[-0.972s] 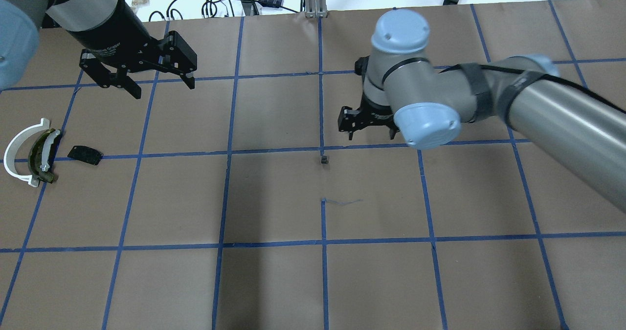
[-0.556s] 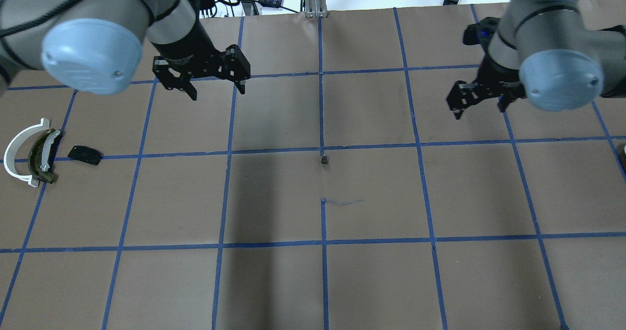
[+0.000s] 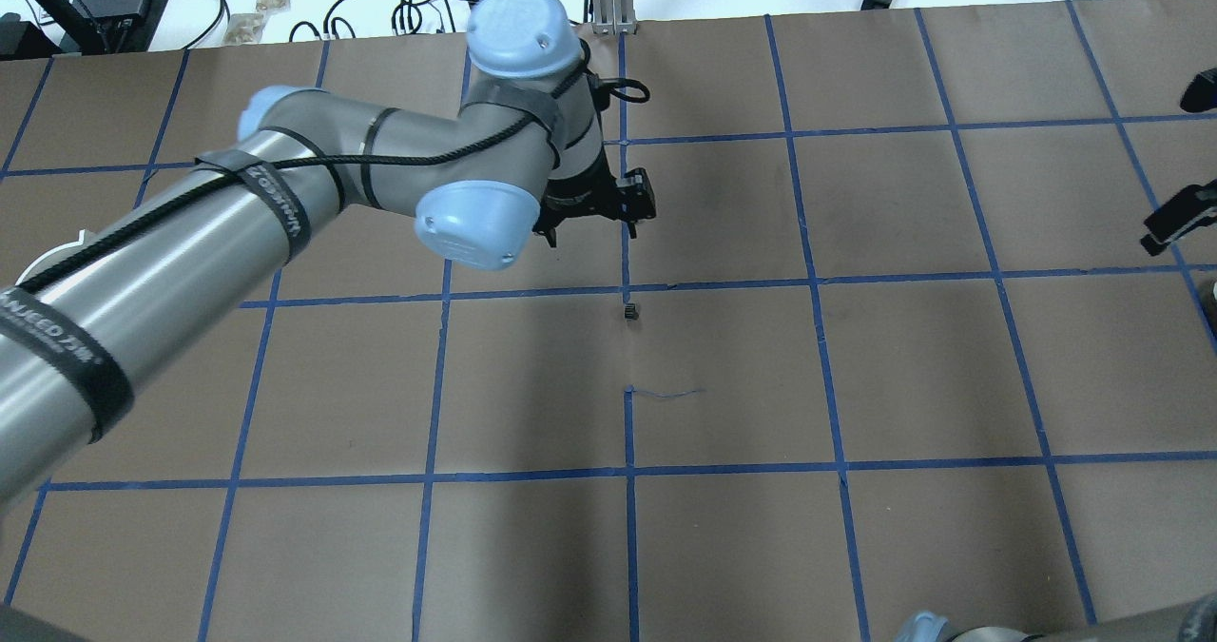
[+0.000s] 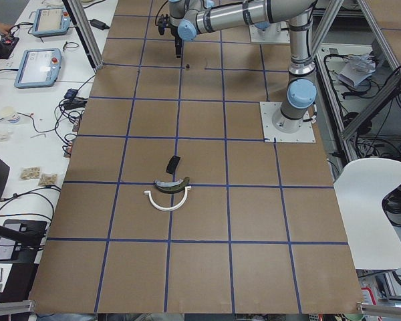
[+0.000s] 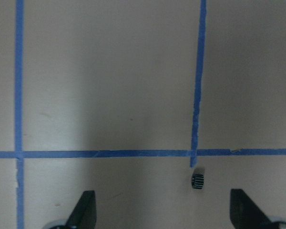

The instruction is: Place bearing gear from tray to pile

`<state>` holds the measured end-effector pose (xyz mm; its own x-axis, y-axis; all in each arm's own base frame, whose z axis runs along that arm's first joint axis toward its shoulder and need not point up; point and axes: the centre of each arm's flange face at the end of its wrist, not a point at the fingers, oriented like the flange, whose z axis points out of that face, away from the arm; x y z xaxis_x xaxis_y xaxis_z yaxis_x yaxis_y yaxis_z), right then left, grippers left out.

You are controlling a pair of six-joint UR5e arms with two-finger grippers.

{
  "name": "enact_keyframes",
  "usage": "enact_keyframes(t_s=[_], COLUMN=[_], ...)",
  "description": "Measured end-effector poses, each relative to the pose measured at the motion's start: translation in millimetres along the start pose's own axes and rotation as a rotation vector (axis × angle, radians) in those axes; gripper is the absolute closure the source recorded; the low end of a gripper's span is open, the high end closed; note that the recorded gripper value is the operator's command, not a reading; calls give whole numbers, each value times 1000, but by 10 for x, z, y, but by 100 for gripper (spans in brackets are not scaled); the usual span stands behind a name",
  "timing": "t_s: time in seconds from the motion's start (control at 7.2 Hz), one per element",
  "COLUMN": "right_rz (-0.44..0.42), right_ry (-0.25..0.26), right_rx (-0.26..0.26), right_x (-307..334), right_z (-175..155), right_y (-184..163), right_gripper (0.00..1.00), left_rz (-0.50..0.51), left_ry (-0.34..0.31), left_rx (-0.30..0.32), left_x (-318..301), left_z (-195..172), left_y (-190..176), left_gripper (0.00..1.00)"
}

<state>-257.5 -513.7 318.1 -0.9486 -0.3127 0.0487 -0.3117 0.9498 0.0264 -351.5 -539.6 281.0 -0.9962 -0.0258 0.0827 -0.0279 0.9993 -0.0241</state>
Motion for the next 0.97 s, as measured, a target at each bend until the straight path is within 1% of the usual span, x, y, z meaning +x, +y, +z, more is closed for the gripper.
enact_keyframes(t_s=[0.28,0.42,0.56,0.69,0.83,0.97], right_rz=[-86,-120,-139,-154,-164,-170], right_ry=[8,3,-14,-41,-61,-73], right_rx=[1,-3,-8,-15,-24,-33], right_x=[1014,1456,1767,1922,1972,1978], right_z=[372,573,801,1032,1188,1285], right_y=[336,469,620,744,803,832], right_gripper=[0,0,0,4,6,7], left_rz=[9,9,10,11,11,11], left_ry=[-30,-45,-64,-83,-86,-81], left_rx=[-45,-62,-72,-75,-66,-49], left_x=[205,198,179,166,168,177], left_z=[397,568,713,823,918,1024], left_y=[185,235,253,243,217,188], left_gripper=[0,0,0,0,0,10])
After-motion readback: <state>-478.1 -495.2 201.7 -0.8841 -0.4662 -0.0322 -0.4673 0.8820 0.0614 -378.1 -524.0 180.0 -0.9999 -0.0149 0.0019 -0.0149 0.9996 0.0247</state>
